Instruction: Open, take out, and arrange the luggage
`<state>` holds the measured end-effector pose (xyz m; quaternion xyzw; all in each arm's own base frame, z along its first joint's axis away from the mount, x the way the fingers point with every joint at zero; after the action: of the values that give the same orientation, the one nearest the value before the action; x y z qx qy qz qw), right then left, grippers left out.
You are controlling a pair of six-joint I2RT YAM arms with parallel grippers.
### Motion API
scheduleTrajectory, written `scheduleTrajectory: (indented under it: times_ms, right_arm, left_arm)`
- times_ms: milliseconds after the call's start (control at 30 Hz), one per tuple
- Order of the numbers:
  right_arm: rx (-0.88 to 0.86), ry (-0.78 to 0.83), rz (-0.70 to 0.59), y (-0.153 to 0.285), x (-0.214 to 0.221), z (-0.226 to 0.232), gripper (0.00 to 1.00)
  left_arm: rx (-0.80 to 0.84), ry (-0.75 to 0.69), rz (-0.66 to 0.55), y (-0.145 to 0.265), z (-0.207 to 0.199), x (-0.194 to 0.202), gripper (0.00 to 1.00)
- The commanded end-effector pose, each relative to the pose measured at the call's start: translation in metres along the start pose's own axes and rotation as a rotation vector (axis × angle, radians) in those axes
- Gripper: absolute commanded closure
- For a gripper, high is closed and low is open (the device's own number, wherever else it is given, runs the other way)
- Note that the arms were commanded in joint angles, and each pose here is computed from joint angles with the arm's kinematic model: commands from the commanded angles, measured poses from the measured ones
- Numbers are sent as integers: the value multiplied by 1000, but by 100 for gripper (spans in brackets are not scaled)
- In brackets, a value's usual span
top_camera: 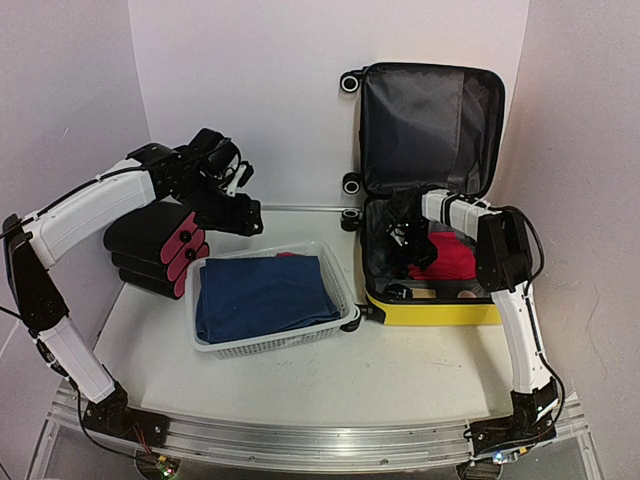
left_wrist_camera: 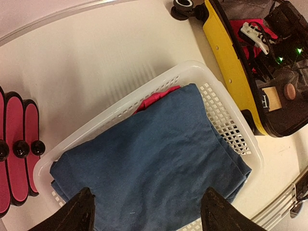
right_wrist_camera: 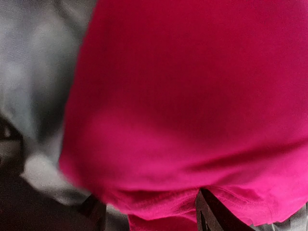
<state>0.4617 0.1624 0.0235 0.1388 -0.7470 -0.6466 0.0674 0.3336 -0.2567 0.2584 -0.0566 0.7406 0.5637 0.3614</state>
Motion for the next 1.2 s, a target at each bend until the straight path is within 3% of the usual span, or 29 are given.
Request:
scheduleTrajectory:
  times_ms: [0, 33, 133, 167, 633, 867, 1167]
  right_arm:
    - [31, 27, -16, -10, -7, 0, 36]
    - [35, 26, -11, -14, -6, 0, 37]
    - [53, 23, 5, -22, -3, -2, 43]
    - [60, 23, 6, -24, -2, -3, 45]
    - [55, 52, -55, -11, -6, -5, 89]
    - [-3, 74, -102, 20, -6, -8, 100]
    - [-207, -4, -125, 45, 2, -9, 100]
  left_arm:
    - [-10, 22, -69, 22, 3, -18, 23]
    - [-10, 23, -70, 23, 3, -18, 21]
    - [-18, 29, -75, 24, 4, -20, 2]
    - [-22, 32, -75, 24, 5, -19, 1]
    - [-25, 46, -85, 28, 6, -19, 1]
    - [-22, 60, -83, 29, 5, -17, 1]
    - [-19, 97, -81, 28, 5, -16, 1]
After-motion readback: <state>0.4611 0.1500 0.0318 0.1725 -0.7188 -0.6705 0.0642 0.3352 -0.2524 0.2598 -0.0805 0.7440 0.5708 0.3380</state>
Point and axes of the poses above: each gripper's point midway between its finger pads, its own y axis back along the fingers, its own z axis along the line the jaws close on, x = y × z, the point moved 1 cm from there along y, back along the fingers, and after that the axes turned 7 degrees about -y, right-handed, at the moved point
